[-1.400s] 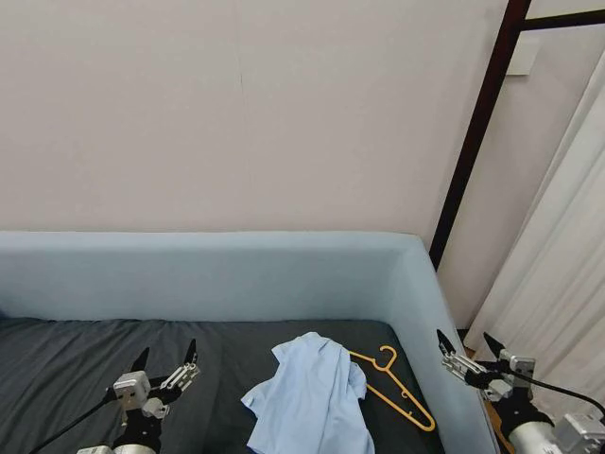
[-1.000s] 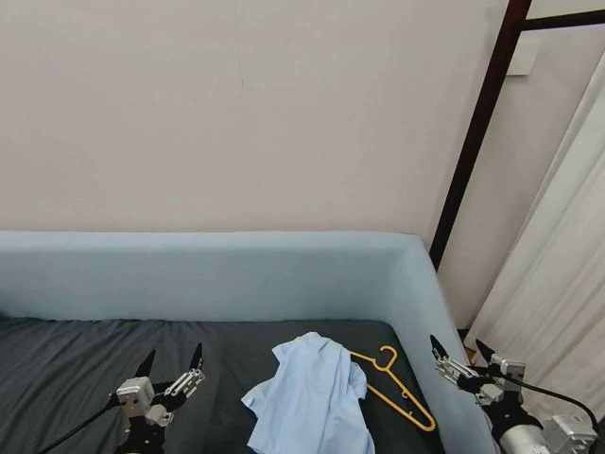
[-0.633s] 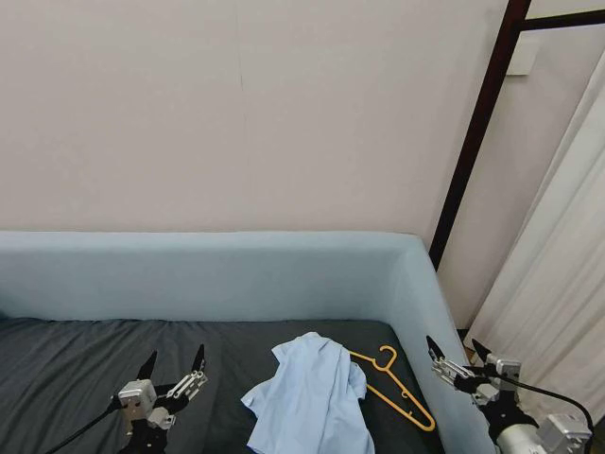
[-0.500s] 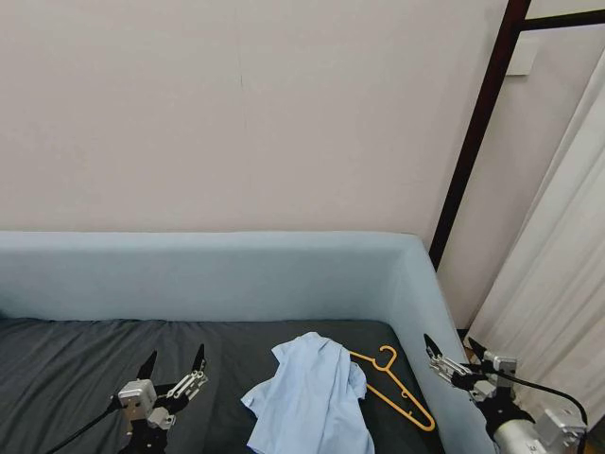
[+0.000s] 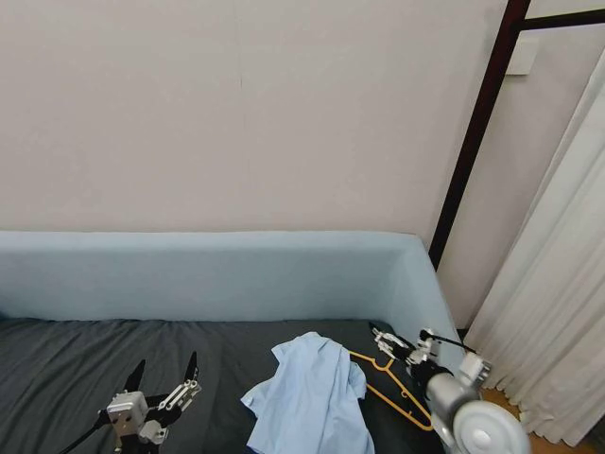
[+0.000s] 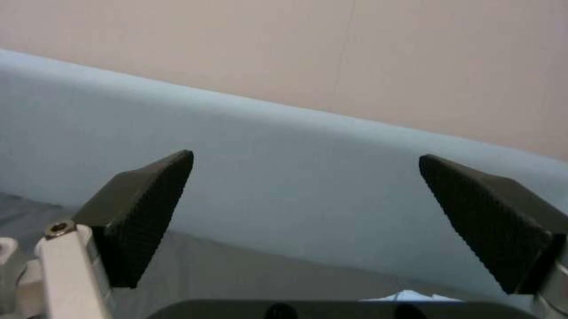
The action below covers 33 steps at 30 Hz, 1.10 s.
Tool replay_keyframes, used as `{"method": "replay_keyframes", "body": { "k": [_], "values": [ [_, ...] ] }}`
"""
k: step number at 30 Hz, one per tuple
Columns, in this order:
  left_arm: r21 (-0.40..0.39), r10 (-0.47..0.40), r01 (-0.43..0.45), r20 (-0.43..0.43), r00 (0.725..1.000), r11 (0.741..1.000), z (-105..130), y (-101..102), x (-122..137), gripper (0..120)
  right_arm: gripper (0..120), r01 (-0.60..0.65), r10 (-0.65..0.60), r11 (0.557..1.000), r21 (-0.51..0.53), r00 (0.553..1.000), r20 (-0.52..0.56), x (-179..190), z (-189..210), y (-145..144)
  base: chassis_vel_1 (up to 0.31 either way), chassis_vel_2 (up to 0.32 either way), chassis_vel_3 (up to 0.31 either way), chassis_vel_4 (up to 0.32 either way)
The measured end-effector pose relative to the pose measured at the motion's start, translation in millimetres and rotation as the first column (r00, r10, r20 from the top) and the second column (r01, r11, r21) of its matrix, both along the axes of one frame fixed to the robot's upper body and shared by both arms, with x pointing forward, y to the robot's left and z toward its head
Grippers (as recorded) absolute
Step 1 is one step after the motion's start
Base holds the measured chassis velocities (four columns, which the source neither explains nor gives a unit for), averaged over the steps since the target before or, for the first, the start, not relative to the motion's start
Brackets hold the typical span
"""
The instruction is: Pick up the clothes from the sofa and hang them on the clothes hanger.
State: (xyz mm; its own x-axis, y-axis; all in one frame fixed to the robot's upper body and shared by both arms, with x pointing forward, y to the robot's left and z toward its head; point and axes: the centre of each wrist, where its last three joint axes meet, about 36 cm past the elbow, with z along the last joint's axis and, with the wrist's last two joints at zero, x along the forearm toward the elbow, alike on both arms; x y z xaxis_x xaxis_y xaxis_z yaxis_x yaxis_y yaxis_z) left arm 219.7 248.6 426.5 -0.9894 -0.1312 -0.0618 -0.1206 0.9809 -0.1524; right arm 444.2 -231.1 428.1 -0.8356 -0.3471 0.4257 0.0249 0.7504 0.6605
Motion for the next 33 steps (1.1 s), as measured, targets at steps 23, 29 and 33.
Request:
{"method": "replay_keyframes", "body": {
  "k": [23, 29, 33],
  "values": [
    [0.051, 0.069, -0.068, -0.012, 0.998, 0.996, 2, 9, -11, 100, 100, -0.052, 0.007, 0.971, -0.232, 0.981, -0.193, 119, -83, 52, 0.0, 0.0, 0.0, 0.0],
    [0.041, 0.077, -0.076, -0.02, 0.997, 0.996, -1, 6, -10, 100, 100, -0.044, -0.019, 0.964, -0.263, 0.973, -0.232, 124, -106, 58, 0.0, 0.0, 0.0, 0.0],
    [0.043, 0.08, -0.078, -0.025, 0.997, 0.996, -3, 5, -11, 100, 91, -0.047, -0.017, 0.964, -0.261, 0.971, -0.239, 124, -114, 61, 0.0, 0.0, 0.0, 0.0]
  ]
}}
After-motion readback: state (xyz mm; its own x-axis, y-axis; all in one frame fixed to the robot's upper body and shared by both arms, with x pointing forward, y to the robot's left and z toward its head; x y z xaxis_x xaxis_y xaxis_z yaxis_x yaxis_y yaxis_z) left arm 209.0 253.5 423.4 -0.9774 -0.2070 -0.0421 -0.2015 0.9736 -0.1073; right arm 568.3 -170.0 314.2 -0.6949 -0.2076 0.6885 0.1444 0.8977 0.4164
